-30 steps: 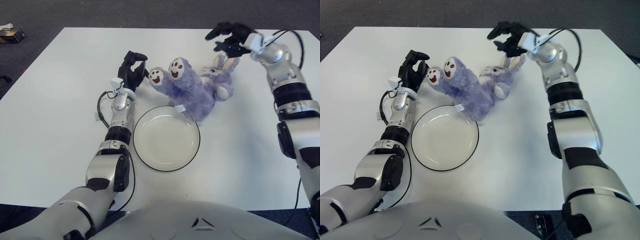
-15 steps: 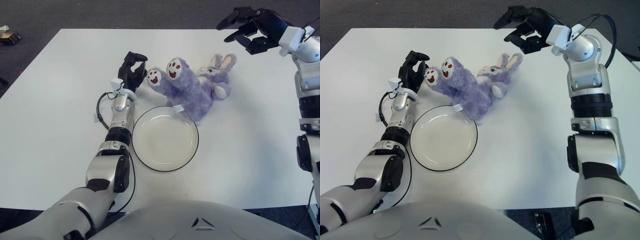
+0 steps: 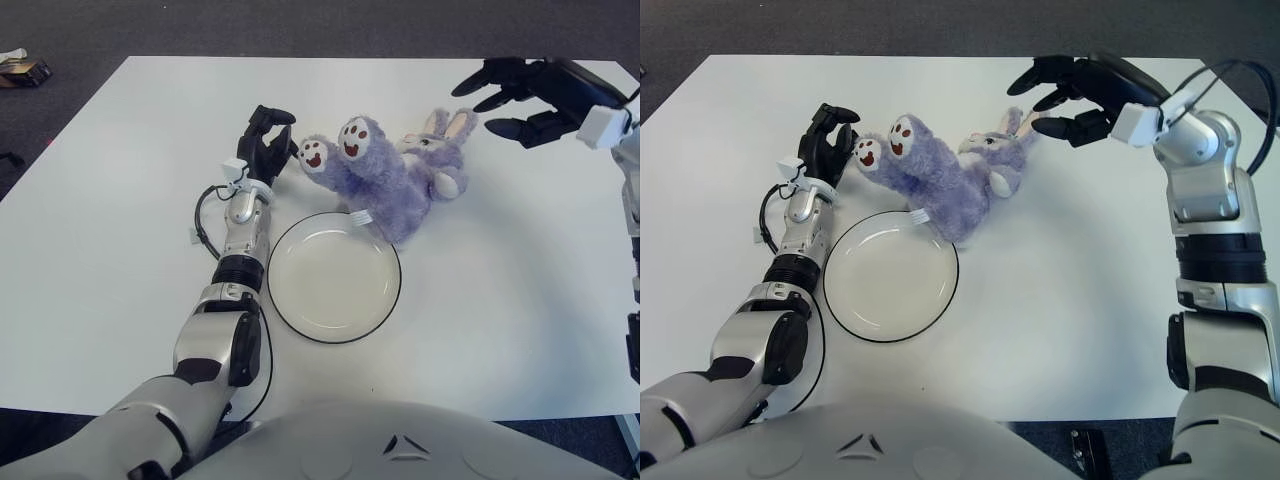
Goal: Put the doll into the plate.
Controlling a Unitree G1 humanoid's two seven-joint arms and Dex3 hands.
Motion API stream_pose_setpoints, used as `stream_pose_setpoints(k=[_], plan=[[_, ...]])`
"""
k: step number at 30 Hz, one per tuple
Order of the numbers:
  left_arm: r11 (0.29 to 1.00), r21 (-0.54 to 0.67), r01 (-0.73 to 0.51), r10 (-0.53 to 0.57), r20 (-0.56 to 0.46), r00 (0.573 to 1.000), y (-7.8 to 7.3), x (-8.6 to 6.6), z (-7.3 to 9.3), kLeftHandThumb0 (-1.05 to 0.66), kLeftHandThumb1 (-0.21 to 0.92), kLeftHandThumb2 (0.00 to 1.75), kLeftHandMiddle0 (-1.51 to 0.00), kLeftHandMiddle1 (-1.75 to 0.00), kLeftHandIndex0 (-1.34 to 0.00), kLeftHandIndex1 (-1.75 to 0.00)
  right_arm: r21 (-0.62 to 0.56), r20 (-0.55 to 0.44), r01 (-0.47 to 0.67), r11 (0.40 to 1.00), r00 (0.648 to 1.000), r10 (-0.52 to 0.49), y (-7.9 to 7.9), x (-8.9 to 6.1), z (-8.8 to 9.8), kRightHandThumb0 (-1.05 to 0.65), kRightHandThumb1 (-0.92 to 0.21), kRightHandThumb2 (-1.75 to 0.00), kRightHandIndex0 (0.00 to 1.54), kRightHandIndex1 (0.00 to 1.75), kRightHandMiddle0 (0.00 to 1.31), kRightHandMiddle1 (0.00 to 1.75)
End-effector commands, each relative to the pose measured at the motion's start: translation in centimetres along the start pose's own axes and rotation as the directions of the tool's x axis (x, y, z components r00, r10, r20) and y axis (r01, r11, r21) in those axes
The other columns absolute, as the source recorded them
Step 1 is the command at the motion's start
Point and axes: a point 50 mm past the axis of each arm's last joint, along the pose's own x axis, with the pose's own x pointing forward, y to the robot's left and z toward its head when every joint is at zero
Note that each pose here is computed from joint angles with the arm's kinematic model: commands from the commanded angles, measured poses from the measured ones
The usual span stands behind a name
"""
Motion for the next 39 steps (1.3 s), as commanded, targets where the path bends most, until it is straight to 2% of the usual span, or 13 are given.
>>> stream_pose_setpoints(k=[1, 2, 4, 7, 10, 13, 20, 26, 33, 39], plan=[[1.0, 0.001, -0.004, 0.004, -0.004, 1.0, 0.0, 0.1, -0.1, -0.35, 0.92, 0.28, -0.91, -1.75, -0.46, -1.48, -0.079, 0.022, 0.027, 0.997, 0.999, -0.026, -0.5, -0.5, 0.1, -0.45, -0.92, -0.63, 0.85, 0.0, 0.47, 0.37], [1.0, 0.002, -0.004, 0.004, -0.004, 1.0, 0.1, 0.1, -0.1, -0.35, 0.92, 0.28, -0.91, -1.75, -0.46, -1.48, -0.092, 0.036, 0.026, 0.995, 0.999, -0.023, -0.4, -0.7, 0.1, -0.45, -0.92, -0.63, 0.83, 0.0, 0.47, 0.37], [1.0, 0.003, -0.005, 0.005, -0.005, 1.0, 0.1, 0.1, -0.1, -0.35, 0.92, 0.28, -0.91, -1.75, -0.46, -1.48, -0.105, 0.052, 0.025, 0.994, 0.998, -0.019, -0.2, -0.9, 0.1, -0.49, -0.92, -0.58, 0.69, 0.0, 0.44, 0.33], [1.0, 0.005, -0.006, 0.006, -0.005, 1.0, 0.1, 0.1, -0.1, -0.35, 0.92, 0.28, -0.9, -1.75, -0.46, -1.48, -0.113, 0.071, 0.017, 0.993, 0.997, -0.009, -0.1, -1.1, 0.1, -0.51, -0.92, -0.55, 0.62, 0.0, 0.43, 0.32], [1.0, 0.008, -0.008, 0.008, -0.006, 1.0, 0.0, 0.2, -0.1, -0.35, 0.92, 0.28, -0.9, -1.75, -0.46, -1.48, -0.119, 0.094, -0.006, 0.993, 0.995, 0.017, 0.2, -1.5, 0.2, -0.66, -0.92, -0.49, 0.43, 0.0, 0.32, 0.24], [1.0, 0.01, -0.008, 0.008, -0.006, 1.0, 0.0, 0.2, -0.1, -0.35, 0.92, 0.28, -0.9, -1.75, -0.45, -1.48, -0.122, 0.098, -0.012, 0.993, 0.995, 0.024, 0.3, -1.6, 0.2, -0.74, -0.92, -0.47, 0.35, 0.0, 0.27, 0.19], [1.0, 0.015, -0.007, 0.007, -0.007, 1.0, 0.0, 0.2, -0.1, -0.35, 0.92, 0.28, -0.9, -1.75, -0.45, -1.48, -0.139, 0.101, -0.03, 0.99, 0.994, 0.044, 1.2, -2.1, 0.3, -0.86, -0.92, -0.46, 0.27, 0.0, 0.21, 0.14], [1.0, 0.019, -0.007, 0.007, -0.007, 1.0, 0.0, 0.2, 0.0, -0.35, 0.92, 0.28, -0.9, -1.75, -0.45, -1.48, -0.15, 0.104, -0.029, 0.988, 0.994, 0.045, 1.8, -2.2, 0.3, -0.88, -0.92, -0.43, 0.22, 0.0, 0.2, 0.12], [1.0, 0.022, -0.007, 0.008, -0.007, 1.0, -0.1, 0.2, 0.0, -0.35, 0.92, 0.28, -0.9, -1.75, -0.45, -1.49, -0.149, 0.105, -0.036, 0.988, 0.993, 0.052, 2.3, -2.2, 0.3, -0.9, -0.92, -0.37, 0.08, 0.0, 0.15, 0.07], [1.0, 0.024, -0.008, 0.008, -0.006, 1.0, -0.1, 0.1, -0.1, -0.35, 0.92, 0.28, -0.89, -1.75, -0.45, -1.49, -0.147, 0.107, -0.042, 0.988, 0.993, 0.058, 2.7, -2.1, 0.4, -0.9, -0.92, -0.34, 0.04, 0.0, 0.13, 0.05]])
